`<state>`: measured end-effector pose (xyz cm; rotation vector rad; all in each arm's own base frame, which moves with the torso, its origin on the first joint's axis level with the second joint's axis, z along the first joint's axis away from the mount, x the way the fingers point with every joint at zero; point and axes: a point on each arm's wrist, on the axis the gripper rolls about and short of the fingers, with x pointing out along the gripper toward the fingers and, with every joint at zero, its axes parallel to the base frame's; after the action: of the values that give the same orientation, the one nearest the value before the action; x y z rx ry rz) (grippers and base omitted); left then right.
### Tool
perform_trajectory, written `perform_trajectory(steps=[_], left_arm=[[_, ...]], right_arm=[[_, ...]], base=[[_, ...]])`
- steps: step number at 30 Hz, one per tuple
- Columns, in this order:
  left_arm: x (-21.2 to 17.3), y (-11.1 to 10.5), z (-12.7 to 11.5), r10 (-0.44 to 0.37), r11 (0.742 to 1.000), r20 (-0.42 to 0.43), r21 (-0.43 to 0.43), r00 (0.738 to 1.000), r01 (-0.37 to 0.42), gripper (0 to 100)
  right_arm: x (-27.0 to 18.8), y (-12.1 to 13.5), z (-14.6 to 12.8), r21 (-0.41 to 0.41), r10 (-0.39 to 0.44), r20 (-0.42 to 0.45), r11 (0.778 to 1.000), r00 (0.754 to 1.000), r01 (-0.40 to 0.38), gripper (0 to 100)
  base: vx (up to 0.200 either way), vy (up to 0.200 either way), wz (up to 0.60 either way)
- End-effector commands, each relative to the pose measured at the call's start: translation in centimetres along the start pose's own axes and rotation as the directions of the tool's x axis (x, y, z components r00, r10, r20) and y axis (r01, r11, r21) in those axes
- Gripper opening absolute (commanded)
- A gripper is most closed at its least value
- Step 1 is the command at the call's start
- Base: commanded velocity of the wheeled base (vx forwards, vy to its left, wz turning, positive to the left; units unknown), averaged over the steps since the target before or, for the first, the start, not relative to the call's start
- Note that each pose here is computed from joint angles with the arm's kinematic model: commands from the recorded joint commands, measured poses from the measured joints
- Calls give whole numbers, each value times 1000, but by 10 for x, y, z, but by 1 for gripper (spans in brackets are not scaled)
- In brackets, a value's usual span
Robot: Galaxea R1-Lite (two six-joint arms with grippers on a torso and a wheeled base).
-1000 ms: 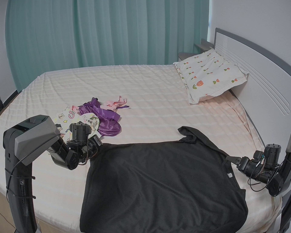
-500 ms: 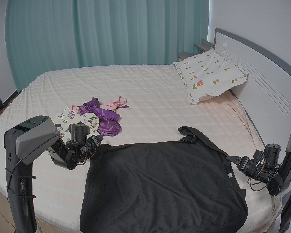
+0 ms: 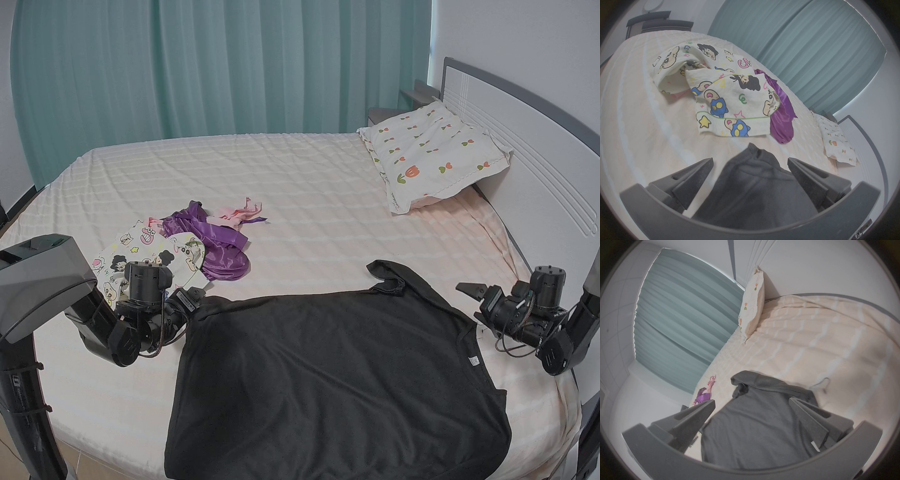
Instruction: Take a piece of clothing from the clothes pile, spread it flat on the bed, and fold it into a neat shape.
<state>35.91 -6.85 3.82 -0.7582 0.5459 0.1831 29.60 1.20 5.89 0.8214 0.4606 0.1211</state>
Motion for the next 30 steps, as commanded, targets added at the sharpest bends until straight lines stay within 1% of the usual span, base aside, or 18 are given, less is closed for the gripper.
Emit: perform_trajectory(steps=[1,3,4,7,9,16,21,24,27,30], left_arm=[[-38,-11,-21,-46,999,-69,-24,997,45,100],[-40,-11,-26,-44,999,-83,-20,996,43,100],[-43,-12,-32,-49,998,-98,-32,994,47,100],[-45,-14,-32,-67,995,-90,-76,994,60,100],[-46,-13,-33,-70,994,-89,-90,994,62,100],[-48,-4,-38,-76,993,-87,-92,993,68,100],[-50,-3,-39,-87,992,-79,-96,993,79,100],[-51,0,-40,-84,993,-88,-95,993,76,100],[-51,0,-40,-84,993,-88,-95,993,76,100],[-51,0,-41,-85,993,-89,-94,992,77,100]], right_arm=[[58,43,-2,127,43,-40,991,998,-37,100],[69,43,-5,126,30,-59,992,998,-22,100],[86,45,-12,121,9,-79,993,997,0,100],[107,47,-20,110,-18,-82,994,996,27,100],[117,49,-24,105,-26,-93,994,995,36,100],[140,59,-28,97,-36,-122,994,992,48,100],[150,66,-31,87,-41,-110,995,993,51,100],[155,71,-28,83,-29,-90,996,996,37,100],[159,70,-30,79,-34,-86,996,996,41,100],[164,69,-28,75,-42,-62,996,997,46,100]], base=[[0,0,0],[0,0,0],[0,0,0],[0,0,0],[0,0,0],[0,0,0],[0,0,0],[0,0,0],[0,0,0],[0,0,0]])
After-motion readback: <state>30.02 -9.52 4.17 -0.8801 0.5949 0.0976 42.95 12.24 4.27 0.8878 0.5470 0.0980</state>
